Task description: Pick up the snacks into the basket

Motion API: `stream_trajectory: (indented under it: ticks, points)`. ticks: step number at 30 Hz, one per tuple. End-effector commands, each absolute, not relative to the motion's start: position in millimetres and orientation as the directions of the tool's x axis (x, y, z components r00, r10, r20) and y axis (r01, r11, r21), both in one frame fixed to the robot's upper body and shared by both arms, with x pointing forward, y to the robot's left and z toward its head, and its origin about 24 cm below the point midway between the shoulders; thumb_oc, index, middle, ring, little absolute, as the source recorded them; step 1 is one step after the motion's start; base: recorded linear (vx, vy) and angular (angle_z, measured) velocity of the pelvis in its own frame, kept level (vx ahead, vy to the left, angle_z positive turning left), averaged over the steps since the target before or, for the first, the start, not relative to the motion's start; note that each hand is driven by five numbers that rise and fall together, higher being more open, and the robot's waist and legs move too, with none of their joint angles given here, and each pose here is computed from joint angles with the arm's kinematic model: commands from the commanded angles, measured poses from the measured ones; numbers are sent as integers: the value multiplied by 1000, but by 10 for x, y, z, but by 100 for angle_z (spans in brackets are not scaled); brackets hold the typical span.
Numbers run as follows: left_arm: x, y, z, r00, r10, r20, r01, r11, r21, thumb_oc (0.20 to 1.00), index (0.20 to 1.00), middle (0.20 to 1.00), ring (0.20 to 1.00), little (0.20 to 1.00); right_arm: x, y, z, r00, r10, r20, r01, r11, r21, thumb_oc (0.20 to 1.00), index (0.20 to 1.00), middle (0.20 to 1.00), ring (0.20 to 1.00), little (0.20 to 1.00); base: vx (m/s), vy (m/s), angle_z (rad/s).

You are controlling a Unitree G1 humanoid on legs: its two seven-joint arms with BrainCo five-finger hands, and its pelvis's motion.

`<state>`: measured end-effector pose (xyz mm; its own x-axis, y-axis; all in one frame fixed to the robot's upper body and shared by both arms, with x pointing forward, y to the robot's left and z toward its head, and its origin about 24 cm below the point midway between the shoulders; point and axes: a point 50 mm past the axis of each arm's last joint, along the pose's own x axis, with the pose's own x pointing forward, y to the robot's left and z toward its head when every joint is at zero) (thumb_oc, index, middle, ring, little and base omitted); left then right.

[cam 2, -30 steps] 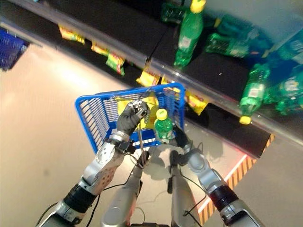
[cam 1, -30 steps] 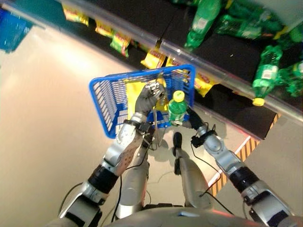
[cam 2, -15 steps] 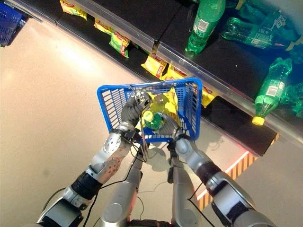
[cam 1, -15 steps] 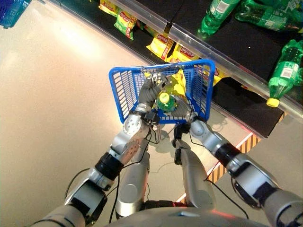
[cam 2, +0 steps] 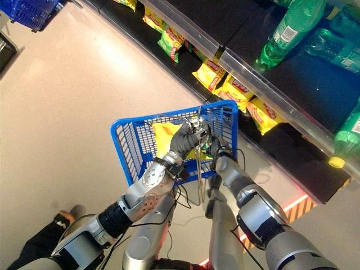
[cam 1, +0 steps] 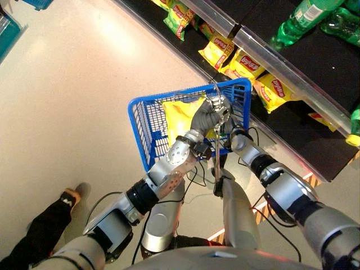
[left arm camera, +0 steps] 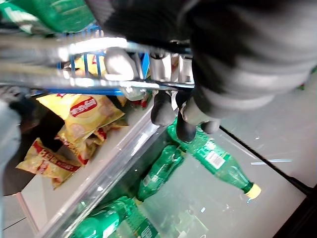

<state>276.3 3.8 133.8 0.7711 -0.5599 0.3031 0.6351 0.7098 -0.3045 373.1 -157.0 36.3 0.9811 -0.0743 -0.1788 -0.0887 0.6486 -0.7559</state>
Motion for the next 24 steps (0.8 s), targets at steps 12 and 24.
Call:
stream_trajectory:
  ticks: [12, 24]
  points:
    - [2287, -218, 2397, 406, -556, 725, 889, 425, -172, 200, 200, 200, 200, 200, 3967, -1518, 839, 995, -85, -51, 23, 696, -718, 200, 200, 200, 200, 200, -1, 1, 1]
    - [2679, 237, 2134, 640, -405, 654, 678, 697, -232, 200, 200, 200, 200, 200, 3720, -1103, 842, 991, 109, 76, -54, 855, -516, 1000, 1000, 1000, 1000, 1000, 13, 3, 0]
